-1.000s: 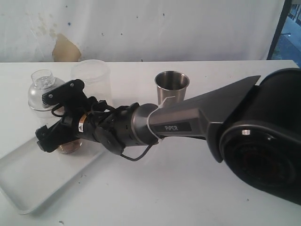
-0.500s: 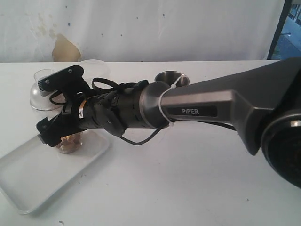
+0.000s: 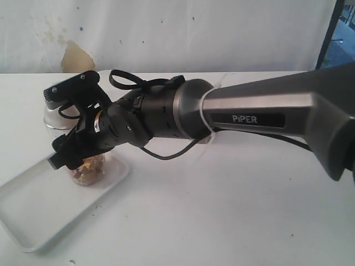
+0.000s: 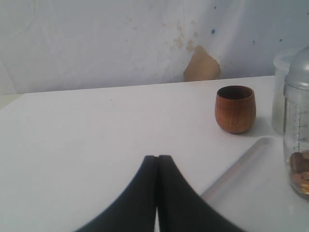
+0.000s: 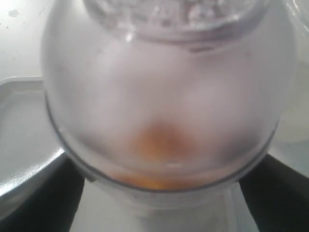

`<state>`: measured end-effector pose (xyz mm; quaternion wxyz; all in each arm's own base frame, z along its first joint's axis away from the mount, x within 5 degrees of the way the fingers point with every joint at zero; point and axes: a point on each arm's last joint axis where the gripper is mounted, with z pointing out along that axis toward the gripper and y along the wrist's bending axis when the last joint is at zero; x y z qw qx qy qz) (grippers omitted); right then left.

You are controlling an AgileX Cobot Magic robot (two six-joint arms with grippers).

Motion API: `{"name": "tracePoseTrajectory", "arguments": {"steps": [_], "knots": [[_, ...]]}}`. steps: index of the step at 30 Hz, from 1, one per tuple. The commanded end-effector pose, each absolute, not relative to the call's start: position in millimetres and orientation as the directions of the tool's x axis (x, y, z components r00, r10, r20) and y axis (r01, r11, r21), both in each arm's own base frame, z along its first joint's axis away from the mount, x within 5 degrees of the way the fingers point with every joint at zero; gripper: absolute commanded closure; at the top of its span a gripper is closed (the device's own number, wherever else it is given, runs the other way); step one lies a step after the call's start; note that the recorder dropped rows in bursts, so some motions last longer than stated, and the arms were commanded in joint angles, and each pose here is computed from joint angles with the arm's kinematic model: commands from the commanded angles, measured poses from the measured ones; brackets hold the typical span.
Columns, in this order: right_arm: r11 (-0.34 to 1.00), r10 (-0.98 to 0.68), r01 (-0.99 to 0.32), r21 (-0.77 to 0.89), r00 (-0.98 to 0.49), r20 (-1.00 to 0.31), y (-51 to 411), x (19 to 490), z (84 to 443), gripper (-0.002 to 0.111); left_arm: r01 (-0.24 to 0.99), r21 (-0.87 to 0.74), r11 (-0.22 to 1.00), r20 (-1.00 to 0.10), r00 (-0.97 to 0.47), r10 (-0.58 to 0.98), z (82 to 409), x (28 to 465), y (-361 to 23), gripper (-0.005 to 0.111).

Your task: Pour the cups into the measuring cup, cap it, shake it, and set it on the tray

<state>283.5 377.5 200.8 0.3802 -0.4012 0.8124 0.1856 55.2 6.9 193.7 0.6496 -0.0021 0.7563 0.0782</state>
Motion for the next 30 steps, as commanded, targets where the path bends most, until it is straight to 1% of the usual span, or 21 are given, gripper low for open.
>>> {"name": "tracePoseTrajectory", "arguments": {"steps": [1,4,7,9,12,16,18,19,21,23,25,27,30], "knots": [[0.589,-0.526,-0.808,-0.015,-0.369,-0.766,379.3,274.6,210.3,0.053,-0.099,0.119,0.988,-0.983,-0.149,0.104,192.8,55.2,6.6,0.107],[0.585,-0.51,-0.81,-0.021,-0.349,-0.786,380.6,275.7,212.8,0.053,-0.099,0.119,0.988,-0.983,-0.149,0.104,192.8,55.2,6.6,0.107],[0.572,-0.442,-0.819,-0.038,-0.269,-0.856,386.2,278.9,222.0,0.053,-0.099,0.119,0.988,-0.983,-0.149,0.104,192.8,55.2,6.6,0.107],[0.575,-0.407,-0.818,-0.027,-0.257,-0.876,389.1,280.6,221.2,0.053,-0.099,0.119,0.988,-0.983,-0.149,0.104,192.8,55.2,6.6,0.107],[0.575,-0.418,-0.818,-0.027,-0.265,-0.869,388.7,280.4,219.3,0.053,-0.099,0.119,0.988,-0.983,-0.149,0.104,192.8,55.2,6.6,0.107],[0.576,-0.376,-0.817,-0.018,-0.246,-0.893,390.5,281.2,213.4,0.053,-0.099,0.119,0.988,-0.983,-0.149,0.104,192.8,55.2,6.6,0.107],[0.561,-0.424,-0.826,-0.055,-0.229,-0.876,387.1,279.9,209.4,0.053,-0.099,0.119,0.988,-0.983,-0.149,0.104,192.8,55.2,6.6,0.107],[0.566,-0.412,-0.822,-0.055,-0.224,-0.883,383.0,280.7,215.7,0.053,-0.099,0.119,0.988,-0.983,-0.149,0.104,192.8,55.2,6.6,0.107],[0.566,-0.359,-0.822,-0.062,-0.178,-0.916,377.0,276.0,243.7,0.053,-0.099,0.119,0.988,-0.983,-0.149,0.104,192.8,55.2,6.6,0.107],[0.532,-0.395,-0.836,-0.134,-0.106,-0.912,373.1,267.8,263.6,0.053,-0.099,0.119,0.988,-0.983,-0.149,0.104,192.8,55.2,6.6,0.107],[0.498,-0.449,-0.844,-0.198,-0.056,-0.892,370.2,259.2,274.9,0.053,-0.099,0.119,0.988,-0.983,-0.149,0.104,192.8,55.2,6.6,0.107],[0.491,-0.494,-0.844,-0.213,-0.069,-0.867,366.2,256.2,277.6,0.053,-0.099,0.119,0.988,-0.983,-0.149,0.104,192.8,55.2,6.6,0.107],[0.51,-0.563,-0.84,-0.185,-0.163,-0.81,360.5,255.2,268.6,0.053,-0.099,0.119,0.988,-0.983,-0.149,0.104,192.8,55.2,6.6,0.107]]}}
